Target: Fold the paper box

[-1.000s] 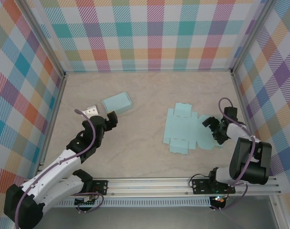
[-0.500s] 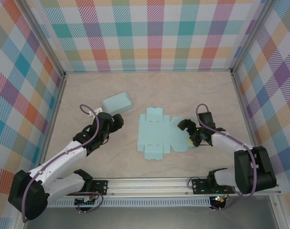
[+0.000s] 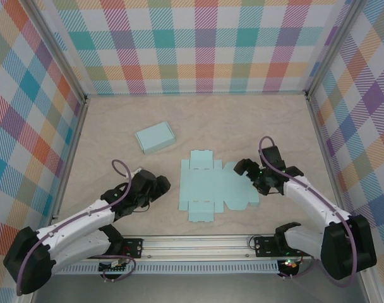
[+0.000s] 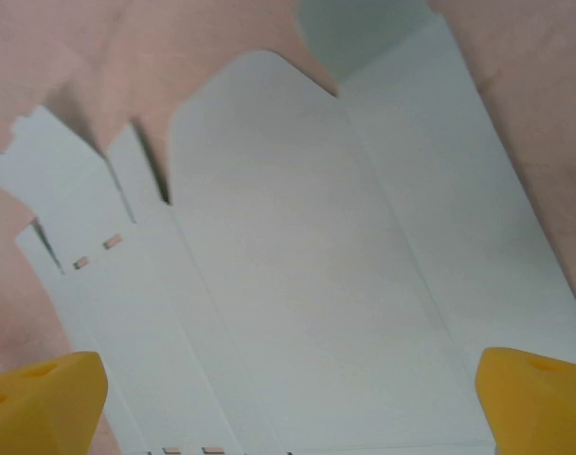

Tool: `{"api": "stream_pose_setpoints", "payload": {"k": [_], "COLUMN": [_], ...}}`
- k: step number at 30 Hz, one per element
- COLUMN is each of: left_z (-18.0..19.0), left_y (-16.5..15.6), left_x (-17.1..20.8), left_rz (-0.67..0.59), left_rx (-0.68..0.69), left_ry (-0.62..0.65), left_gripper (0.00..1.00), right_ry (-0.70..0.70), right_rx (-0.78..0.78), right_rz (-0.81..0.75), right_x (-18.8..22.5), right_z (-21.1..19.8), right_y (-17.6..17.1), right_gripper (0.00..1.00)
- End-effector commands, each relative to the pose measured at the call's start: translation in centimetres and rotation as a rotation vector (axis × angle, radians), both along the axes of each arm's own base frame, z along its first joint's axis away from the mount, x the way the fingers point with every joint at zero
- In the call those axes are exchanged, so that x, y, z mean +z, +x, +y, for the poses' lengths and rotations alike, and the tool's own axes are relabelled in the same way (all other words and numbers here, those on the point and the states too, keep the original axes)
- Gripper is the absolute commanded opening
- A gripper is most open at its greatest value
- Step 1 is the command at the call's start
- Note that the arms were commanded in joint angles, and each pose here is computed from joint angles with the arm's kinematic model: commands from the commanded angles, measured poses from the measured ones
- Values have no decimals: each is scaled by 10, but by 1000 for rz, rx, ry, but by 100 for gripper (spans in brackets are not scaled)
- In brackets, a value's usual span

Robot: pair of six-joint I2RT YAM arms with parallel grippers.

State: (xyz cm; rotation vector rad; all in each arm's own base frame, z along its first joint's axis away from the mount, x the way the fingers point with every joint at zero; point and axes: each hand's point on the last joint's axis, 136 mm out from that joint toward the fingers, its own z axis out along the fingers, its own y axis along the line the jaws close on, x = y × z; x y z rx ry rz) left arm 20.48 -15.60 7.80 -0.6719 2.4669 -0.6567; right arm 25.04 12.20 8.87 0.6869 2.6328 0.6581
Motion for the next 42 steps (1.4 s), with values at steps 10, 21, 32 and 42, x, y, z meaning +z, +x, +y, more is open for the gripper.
{"api": "stream_pose_setpoints", "payload": {"k": [10, 21, 32, 42], "left_z": [-57, -98, -131, -108], "left_y": [-28, -44, -36, -47], "left_x": [-12, -47, -46, -29], "left_rz": [26, 105, 89, 111], "left_rx": [-43, -91, -160, -172], "left_ry": [-116, -118, -137, -72], "left_gripper": [74, 65, 58, 57], "right_ry": [-166, -121, -125, -104], "right_rx": [247, 319, 334, 384], "right_rz": [-76, -146, -169, -158], "right_x": [20, 37, 39, 35], "right_z": [26, 38, 38, 45], "right_y": [13, 10, 10, 7], "right_gripper": [100, 100, 100, 100]}}
